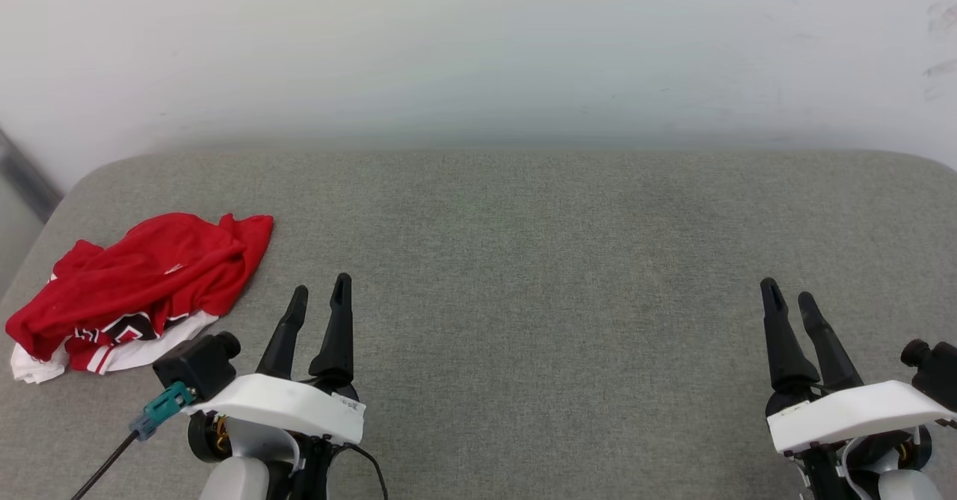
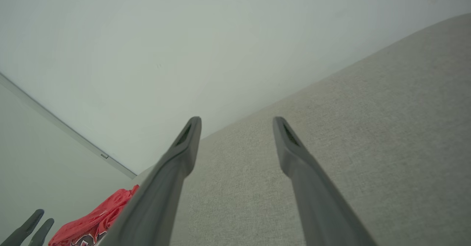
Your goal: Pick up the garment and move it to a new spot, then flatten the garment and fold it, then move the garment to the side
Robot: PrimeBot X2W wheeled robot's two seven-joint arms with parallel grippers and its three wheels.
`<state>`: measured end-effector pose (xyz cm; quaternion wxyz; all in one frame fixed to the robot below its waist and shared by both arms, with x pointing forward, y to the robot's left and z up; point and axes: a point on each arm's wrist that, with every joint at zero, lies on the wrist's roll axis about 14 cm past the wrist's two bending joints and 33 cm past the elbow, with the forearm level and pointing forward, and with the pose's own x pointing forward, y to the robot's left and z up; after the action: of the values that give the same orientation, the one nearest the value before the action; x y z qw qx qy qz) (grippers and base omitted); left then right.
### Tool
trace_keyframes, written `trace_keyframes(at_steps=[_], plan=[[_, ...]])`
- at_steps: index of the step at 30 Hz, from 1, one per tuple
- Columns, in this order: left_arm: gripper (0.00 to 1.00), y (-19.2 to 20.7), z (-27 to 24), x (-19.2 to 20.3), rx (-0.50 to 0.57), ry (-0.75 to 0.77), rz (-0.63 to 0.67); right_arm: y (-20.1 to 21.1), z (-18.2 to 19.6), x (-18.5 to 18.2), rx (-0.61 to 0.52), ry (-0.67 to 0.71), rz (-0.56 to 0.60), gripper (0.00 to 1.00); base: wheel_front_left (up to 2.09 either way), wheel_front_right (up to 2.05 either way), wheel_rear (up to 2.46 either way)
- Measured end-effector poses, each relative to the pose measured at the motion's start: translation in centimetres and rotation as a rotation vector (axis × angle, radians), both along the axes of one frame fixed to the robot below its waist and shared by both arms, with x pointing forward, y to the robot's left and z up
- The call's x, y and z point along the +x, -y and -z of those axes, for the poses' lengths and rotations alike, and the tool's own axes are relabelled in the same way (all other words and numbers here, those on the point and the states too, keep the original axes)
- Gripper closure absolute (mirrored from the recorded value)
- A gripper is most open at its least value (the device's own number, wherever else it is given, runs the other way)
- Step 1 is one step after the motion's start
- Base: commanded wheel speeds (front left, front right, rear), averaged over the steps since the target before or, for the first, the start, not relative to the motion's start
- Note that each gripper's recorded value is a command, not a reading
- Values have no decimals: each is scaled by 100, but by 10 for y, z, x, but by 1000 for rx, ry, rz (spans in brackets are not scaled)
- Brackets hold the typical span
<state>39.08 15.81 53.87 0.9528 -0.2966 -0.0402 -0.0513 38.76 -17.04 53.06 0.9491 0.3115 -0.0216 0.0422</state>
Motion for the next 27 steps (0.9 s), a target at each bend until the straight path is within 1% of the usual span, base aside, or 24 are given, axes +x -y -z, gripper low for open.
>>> trace_keyframes(at_steps=[5,15,20,27], plan=[[0,2,-3,1,84,15,-3,-3,-1,0,-88,0,-11,0,0,0,0],[0,1,-4,1,219,34,-18,-5,-1,-1,-210,1,-18,0,0,0,0],[0,1,-1,0,274,37,-14,-5,2,-2,-286,-10,-22,0,0,0,0],[0,1,-1,2,341,47,-21,-6,2,-2,-359,-11,-27,0,0,0,0]])
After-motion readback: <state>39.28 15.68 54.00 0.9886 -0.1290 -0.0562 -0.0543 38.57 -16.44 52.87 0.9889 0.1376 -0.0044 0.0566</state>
